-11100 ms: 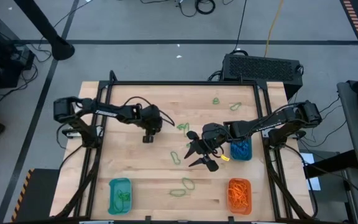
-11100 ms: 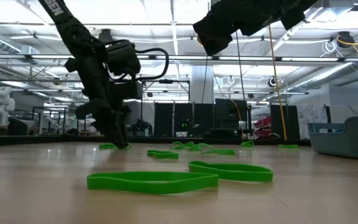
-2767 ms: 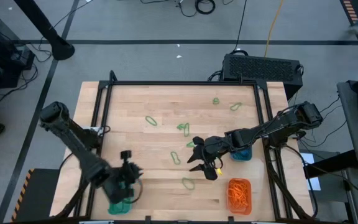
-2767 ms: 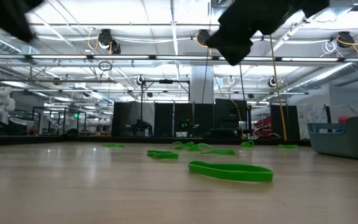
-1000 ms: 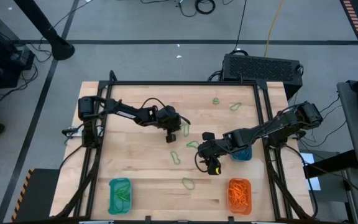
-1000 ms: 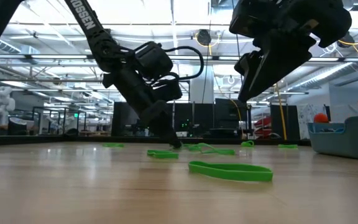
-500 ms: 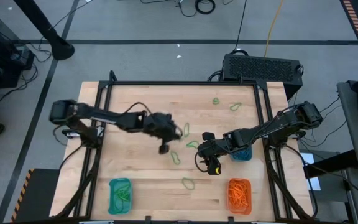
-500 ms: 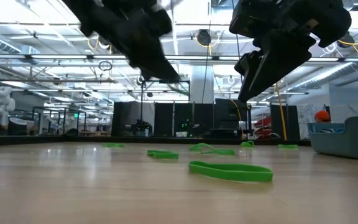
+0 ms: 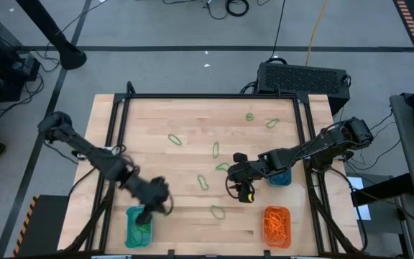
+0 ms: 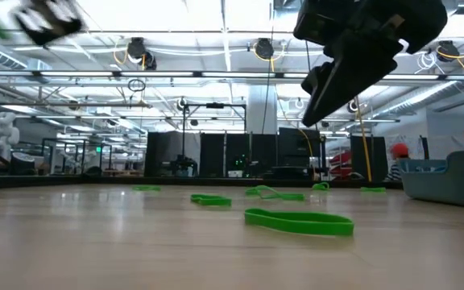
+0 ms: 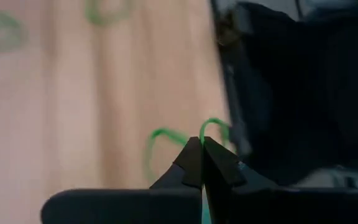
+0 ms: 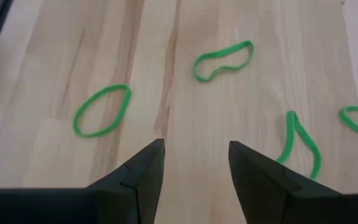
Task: Sort rubber bands into baskets
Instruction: Put the green rubber band into the green bin
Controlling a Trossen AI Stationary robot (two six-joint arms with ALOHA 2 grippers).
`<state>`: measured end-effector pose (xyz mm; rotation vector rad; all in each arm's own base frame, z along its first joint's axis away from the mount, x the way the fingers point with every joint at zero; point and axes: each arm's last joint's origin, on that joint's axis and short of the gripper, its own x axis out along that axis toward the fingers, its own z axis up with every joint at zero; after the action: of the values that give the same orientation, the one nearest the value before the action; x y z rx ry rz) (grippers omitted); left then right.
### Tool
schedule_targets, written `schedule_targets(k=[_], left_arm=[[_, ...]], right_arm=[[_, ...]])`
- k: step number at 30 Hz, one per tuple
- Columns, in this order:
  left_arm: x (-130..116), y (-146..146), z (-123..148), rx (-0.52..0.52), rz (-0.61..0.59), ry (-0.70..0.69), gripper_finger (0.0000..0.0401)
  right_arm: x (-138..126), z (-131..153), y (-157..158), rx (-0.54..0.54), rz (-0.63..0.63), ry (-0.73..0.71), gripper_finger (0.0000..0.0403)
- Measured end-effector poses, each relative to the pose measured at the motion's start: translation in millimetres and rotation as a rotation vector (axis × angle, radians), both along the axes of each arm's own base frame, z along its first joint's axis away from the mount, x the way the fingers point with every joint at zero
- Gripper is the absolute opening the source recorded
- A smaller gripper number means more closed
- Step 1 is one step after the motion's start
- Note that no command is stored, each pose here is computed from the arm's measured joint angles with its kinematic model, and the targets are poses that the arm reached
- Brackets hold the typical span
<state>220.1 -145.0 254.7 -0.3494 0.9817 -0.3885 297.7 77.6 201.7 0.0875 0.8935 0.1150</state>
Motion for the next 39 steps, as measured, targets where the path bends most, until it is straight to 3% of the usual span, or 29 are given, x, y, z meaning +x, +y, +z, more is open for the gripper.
schedule_targets(k=[4, 10, 15, 21, 30, 39], left_arm=[[-22.5, -26.9, -1.3, -0.044, 0.012, 0.081, 0.0001], [-43.7, -41.4, -13.0, 0.006, 0.115, 0.221, 0.0000], [-52.6, -42.7, -24.5, 0.071, 0.180, 0.342, 0.0000], [-53.8, -45.6, -31.6, 0.088, 0.169, 0.403, 0.0004], [-52.7, -46.6, -37.0, 0.101, 0.193, 0.437, 0.0067], [-47.6, -42.2, -36.8, 0.098, 0.181, 0.438, 0.0126]], right_arm=[[1.6, 1.4, 0.5, 0.007, 0.001, -0.022, 0.0171], [1.6, 1.3, 0.5, 0.007, 0.001, -0.021, 0.0171], [1.6, 1.4, 0.5, 0.006, 0.002, -0.022, 0.0171], [1.6, 1.4, 0.5, 0.005, 0.004, -0.021, 0.0171], [1.9, 1.6, 0.5, 0.005, 0.004, -0.026, 0.0171], [10.6, 10.6, 2.7, 0.027, 0.008, -0.155, 0.0171]])
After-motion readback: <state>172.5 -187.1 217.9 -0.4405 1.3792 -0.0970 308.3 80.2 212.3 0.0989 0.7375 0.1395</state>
